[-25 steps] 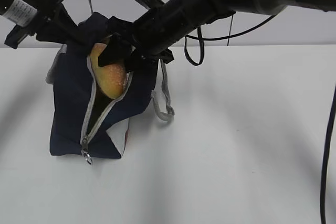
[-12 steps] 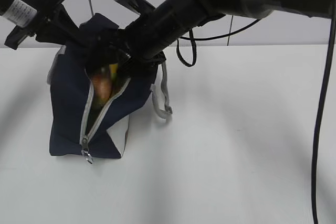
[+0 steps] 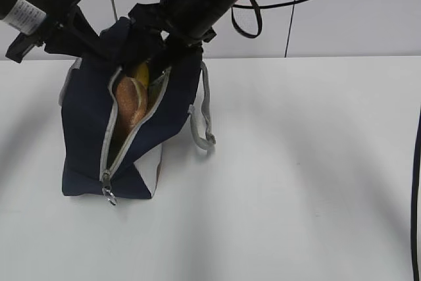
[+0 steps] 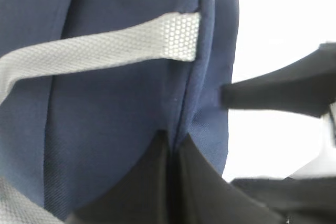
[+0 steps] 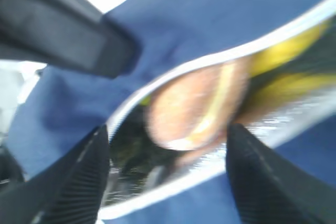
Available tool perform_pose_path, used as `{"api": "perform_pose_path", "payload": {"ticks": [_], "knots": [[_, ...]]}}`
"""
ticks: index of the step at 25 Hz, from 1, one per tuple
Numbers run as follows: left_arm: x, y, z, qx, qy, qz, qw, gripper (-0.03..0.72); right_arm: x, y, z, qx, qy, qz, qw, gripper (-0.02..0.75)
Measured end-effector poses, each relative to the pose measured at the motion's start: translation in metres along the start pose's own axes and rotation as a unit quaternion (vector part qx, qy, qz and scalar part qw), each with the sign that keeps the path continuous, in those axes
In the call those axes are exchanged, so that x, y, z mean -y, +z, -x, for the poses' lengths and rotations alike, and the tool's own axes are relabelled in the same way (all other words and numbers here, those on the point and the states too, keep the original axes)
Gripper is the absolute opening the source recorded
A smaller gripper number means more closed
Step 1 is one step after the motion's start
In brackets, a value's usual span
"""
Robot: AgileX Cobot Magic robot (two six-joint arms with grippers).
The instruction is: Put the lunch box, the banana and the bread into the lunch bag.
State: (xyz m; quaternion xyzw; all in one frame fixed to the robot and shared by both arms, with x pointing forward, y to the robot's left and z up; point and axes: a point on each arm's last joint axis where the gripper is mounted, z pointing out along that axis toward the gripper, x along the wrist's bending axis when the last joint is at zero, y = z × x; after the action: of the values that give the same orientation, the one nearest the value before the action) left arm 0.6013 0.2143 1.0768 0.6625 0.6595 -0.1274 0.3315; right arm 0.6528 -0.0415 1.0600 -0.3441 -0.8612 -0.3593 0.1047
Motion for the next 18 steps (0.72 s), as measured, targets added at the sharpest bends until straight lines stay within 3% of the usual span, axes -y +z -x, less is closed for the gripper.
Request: {"api": "perform_pose_path", "payload": {"ticks": [6,11,18], "knots": [[0.000,0.000,0.000,0.000,0.000,0.000,1.000,-0.003,-0.002,-0.015,0.012,0.093,0.024,-0.018,0.995,0.420],[0.000,0.000,0.000,0.000,0.000,0.000,1.000,-0.003,0.000,-0.037,0.009,0.161,0.059,-0.022,0.985,0.393],[0.000,0.000,0.000,0.000,0.000,0.000,1.000,-0.003,0.027,-0.062,-0.005,0.189,0.073,-0.055,0.978,0.389]]}}
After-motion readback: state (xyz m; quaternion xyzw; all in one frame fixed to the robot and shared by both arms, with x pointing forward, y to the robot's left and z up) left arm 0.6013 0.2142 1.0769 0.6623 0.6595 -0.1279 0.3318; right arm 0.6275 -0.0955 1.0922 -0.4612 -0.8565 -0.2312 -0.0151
